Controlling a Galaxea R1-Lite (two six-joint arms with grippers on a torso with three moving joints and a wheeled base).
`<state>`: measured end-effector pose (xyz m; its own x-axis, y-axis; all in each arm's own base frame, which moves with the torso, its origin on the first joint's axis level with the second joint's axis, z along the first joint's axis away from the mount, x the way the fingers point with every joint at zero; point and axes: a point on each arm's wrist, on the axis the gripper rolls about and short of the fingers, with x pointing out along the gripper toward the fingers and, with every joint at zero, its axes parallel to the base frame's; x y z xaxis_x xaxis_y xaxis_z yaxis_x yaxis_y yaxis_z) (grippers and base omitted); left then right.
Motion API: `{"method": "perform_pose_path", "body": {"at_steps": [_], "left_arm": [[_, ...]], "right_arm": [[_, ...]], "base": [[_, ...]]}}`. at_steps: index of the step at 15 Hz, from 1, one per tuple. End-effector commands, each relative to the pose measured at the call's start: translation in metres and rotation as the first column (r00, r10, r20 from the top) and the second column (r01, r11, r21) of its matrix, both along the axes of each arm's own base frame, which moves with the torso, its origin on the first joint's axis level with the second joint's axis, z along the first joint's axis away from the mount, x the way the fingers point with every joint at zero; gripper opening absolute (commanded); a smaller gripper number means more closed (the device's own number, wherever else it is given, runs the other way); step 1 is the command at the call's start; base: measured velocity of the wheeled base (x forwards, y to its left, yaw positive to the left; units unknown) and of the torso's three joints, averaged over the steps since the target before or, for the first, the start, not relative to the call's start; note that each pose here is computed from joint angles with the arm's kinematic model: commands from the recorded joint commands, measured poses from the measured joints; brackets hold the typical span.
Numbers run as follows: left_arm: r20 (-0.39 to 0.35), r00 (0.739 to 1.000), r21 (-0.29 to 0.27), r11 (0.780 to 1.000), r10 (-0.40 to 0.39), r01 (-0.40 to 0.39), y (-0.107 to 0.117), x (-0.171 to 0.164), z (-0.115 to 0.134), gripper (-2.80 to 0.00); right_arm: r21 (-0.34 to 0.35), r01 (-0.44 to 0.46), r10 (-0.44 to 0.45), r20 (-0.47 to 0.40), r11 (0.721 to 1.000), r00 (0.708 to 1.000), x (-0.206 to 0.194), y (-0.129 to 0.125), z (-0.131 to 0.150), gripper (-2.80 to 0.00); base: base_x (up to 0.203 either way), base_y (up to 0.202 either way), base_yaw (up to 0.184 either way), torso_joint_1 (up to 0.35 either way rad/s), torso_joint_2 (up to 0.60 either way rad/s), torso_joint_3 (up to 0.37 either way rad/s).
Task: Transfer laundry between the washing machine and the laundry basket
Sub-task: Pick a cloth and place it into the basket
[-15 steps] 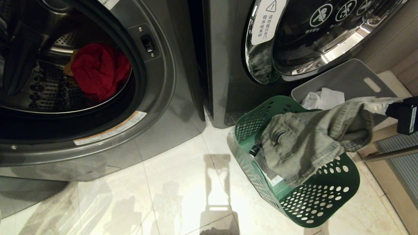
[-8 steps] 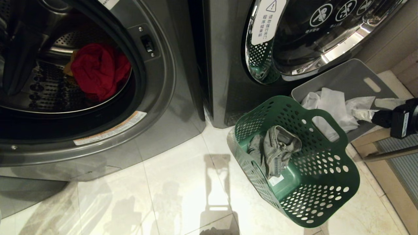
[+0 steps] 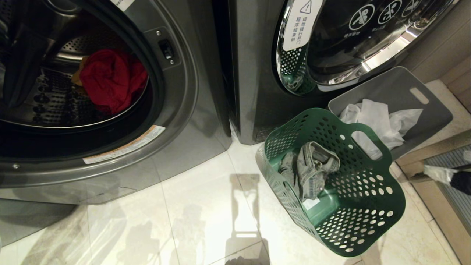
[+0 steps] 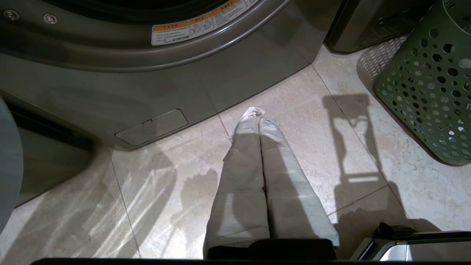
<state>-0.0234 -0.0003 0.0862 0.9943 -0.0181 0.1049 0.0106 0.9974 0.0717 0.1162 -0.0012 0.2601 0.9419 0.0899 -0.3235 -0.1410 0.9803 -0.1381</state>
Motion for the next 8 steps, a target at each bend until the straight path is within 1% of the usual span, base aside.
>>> {"method": "perform_pose_path", "body": {"at_steps": [1, 2, 4, 5, 6, 8], "left_arm": [[-0.039, 0.999, -0.001, 1.000, -0.001, 0.001, 0.000, 0.003, -0.011, -2.80], [-0.039, 0.999, -0.001, 1.000, 0.000, 0.000, 0.000, 0.003, -0.011, -2.80], [-0.041, 0.999, 0.000, 1.000, 0.002, -0.002, 0.000, 0.003, -0.011, -2.80], [-0.041, 0.999, 0.003, 1.000, 0.002, -0.002, 0.000, 0.003, -0.011, -2.80], [-0.041, 0.999, 0.006, 1.000, 0.005, -0.005, 0.000, 0.003, -0.011, -2.80], [-0.039, 0.999, 0.000, 1.000, 0.000, 0.000, 0.000, 0.003, -0.011, -2.80]], "right_arm": [[0.019, 0.082, -0.082, 0.007, 0.996, 0.997, -0.068, 0.001, -0.010, 0.00], [0.021, 0.132, -0.132, 0.008, 0.991, 0.991, -0.087, 0.000, -0.021, -2.80], [0.019, 0.194, -0.194, 0.000, 0.981, 0.981, -0.113, 0.000, -0.050, -2.80], [0.019, 0.203, -0.203, -0.022, 0.979, 0.979, -0.120, 0.000, -0.069, -2.80], [0.026, 0.197, -0.197, -0.018, 0.980, 0.980, -0.128, 0.000, -0.084, -2.80], [0.038, 0.142, -0.143, 0.029, 0.989, 0.989, -0.146, 0.002, -0.114, -2.80]], "base": [[0.000, 0.000, 0.000, 0.000, 0.00, 0.000], [0.000, 0.000, 0.000, 0.000, 0.00, 0.000], [0.000, 0.000, 0.000, 0.000, 0.00, 0.000], [0.000, 0.000, 0.000, 0.000, 0.00, 0.000], [0.000, 0.000, 0.000, 0.000, 0.00, 0.000], [0.000, 0.000, 0.000, 0.000, 0.00, 0.000]]}}
